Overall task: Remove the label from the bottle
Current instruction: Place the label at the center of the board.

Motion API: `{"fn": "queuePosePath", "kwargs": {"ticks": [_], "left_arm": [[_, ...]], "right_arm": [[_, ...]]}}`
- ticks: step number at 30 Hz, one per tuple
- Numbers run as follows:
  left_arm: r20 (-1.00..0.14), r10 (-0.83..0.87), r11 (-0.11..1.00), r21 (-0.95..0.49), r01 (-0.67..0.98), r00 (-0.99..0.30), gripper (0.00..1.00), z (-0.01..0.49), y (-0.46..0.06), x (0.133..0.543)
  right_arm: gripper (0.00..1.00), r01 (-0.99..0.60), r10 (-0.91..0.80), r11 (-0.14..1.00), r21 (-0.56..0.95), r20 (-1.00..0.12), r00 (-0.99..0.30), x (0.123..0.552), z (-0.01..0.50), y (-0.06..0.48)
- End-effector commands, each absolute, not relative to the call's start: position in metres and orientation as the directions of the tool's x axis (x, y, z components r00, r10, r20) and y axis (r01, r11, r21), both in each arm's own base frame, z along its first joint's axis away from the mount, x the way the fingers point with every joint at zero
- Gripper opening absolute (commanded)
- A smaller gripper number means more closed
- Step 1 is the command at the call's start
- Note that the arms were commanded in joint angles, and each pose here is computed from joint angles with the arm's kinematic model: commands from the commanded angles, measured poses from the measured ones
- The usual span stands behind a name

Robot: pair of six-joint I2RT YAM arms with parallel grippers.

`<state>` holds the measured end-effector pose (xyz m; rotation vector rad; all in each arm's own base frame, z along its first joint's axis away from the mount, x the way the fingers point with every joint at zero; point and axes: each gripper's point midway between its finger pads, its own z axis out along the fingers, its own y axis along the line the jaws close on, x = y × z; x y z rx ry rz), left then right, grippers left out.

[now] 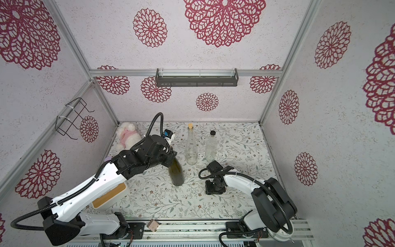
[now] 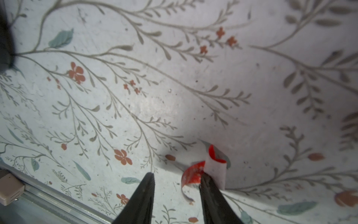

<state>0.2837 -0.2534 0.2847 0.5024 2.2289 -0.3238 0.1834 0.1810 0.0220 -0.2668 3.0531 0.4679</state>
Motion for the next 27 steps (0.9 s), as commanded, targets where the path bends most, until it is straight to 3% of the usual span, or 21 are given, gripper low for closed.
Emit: {"fn": "queuePosePath", "kwargs": {"ticks": [1,27], "left_arm": [[-0.829,0.177,0.874,-0.116,0.472,-0.531,0.14,0.319,-0.266,0.290],[-0.863,0.146,0.903,-0.084,0.421,-0.484,0.08,0.339,-0.249,0.301]], "right_arm": [[0.44,-0.177,-0.158,0.955,0.240,-0.098,-0.983,0.192,0.023,0.168],[0.48,-0.131,-0.093,0.971,0.199,-0.189,-0.977,0.217,0.045,0.140]]}}
